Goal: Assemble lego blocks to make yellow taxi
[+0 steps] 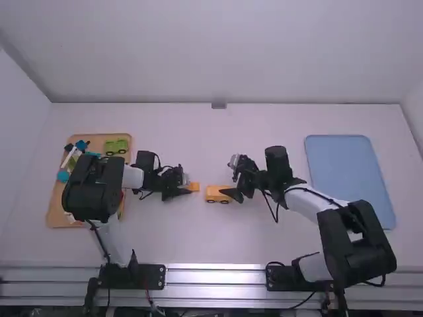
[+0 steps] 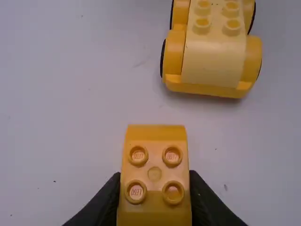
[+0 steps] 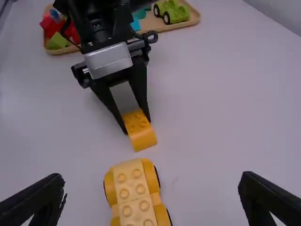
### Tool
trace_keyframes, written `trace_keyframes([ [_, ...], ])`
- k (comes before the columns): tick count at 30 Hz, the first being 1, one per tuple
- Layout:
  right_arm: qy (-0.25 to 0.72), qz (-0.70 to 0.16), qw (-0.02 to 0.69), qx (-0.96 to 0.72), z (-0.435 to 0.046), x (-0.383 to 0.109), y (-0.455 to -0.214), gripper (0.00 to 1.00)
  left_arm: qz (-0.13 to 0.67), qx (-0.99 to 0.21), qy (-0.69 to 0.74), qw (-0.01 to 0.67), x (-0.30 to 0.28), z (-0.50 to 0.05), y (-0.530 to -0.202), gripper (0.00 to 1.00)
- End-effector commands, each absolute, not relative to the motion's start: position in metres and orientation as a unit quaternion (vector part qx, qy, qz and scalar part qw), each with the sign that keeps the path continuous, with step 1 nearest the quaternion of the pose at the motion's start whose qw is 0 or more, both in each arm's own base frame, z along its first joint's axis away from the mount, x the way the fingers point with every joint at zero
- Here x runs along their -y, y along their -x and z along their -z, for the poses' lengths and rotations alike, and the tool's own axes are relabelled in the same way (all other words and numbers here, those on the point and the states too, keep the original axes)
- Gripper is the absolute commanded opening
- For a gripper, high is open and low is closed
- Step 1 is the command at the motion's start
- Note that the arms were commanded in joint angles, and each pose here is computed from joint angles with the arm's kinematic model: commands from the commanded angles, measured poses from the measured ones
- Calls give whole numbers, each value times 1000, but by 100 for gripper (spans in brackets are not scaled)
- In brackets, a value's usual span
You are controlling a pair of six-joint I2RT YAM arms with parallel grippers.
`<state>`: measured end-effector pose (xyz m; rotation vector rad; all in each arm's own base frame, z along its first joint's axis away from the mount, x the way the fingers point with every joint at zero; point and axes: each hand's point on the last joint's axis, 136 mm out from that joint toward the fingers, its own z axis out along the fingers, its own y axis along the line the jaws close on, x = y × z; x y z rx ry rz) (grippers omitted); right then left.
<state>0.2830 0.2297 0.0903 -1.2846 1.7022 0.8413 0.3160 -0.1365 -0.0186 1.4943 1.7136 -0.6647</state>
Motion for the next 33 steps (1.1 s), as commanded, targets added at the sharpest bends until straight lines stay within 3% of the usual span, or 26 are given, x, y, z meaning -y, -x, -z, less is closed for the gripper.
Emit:
trace_keyframes([
  [1, 520, -329, 427, -662, -104, -230, -287, 99, 280, -682, -563, 375, 140, 9, -311, 11],
  [5, 538, -327, 400, -666, -84, -227, -278, 99, 272, -676, -565, 387, 140, -21, -310, 10],
  [12, 533, -348, 402, -658, -48, -236, -292, 99, 256, -660, -575, 411, 145, -70, -303, 13],
  [21, 546, -343, 415, -641, -34, -235, -298, 99, 289, -661, -562, 403, 167, -76, -298, 13],
  [33, 546, -429, 377, -613, -12, -243, -294, 99, 281, -678, -569, 372, 194, -68, -292, 9],
])
